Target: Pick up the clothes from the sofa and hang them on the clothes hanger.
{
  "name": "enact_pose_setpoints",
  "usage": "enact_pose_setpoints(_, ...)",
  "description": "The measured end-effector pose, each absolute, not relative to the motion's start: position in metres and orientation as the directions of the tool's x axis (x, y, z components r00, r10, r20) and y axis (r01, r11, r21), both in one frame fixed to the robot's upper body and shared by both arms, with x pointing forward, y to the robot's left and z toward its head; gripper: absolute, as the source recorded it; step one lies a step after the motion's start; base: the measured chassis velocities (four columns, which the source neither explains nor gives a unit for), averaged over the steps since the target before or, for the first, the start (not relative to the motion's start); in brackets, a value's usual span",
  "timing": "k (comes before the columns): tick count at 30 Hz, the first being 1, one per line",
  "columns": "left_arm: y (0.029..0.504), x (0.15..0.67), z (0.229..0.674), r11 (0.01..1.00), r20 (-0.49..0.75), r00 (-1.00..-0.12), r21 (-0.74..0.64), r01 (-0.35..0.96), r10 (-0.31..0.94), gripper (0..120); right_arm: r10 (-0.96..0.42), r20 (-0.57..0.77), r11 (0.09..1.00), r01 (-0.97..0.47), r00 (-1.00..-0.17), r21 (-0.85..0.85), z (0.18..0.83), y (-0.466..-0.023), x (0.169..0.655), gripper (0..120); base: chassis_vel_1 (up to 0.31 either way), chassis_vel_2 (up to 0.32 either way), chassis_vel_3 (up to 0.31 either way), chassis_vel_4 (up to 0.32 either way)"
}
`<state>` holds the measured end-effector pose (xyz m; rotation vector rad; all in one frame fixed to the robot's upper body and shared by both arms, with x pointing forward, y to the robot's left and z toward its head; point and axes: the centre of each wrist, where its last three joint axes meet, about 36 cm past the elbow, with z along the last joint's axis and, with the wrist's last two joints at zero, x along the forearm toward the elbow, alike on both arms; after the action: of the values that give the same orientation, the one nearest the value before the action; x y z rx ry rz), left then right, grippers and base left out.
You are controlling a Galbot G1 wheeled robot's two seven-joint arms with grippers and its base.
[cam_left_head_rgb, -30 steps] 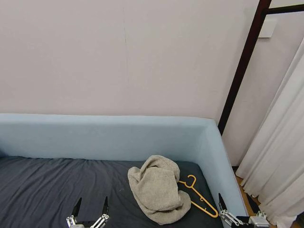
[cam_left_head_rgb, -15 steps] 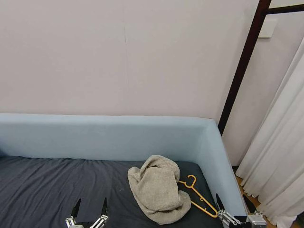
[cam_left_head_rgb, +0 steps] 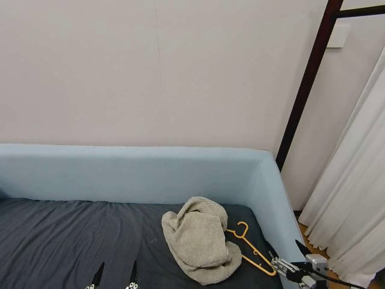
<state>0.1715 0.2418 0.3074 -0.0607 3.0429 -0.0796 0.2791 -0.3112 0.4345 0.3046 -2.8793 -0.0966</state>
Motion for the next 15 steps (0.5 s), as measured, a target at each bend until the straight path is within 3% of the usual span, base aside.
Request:
enact_pose_setpoints(7,0.245,0.16,0.301,0.997,-0.074,-0.996,-0.048,-0.052,-0.056,99,-0.269,0.285,0.961,-0.274,-0.92,0.022,0.437,-0.326,0.345,100,0.0,0.0,0.0,0.0)
enact_pose_setpoints(15,0.247,0.153,0.295,0.997,-0.058,-0.996,-0.043,-0.063,-0.065,99,-0.398,0.342,0.902,-0.432,-0.851,-0.024,0.43,-0.287,0.41,100,0.0,0.0,0.0,0.0)
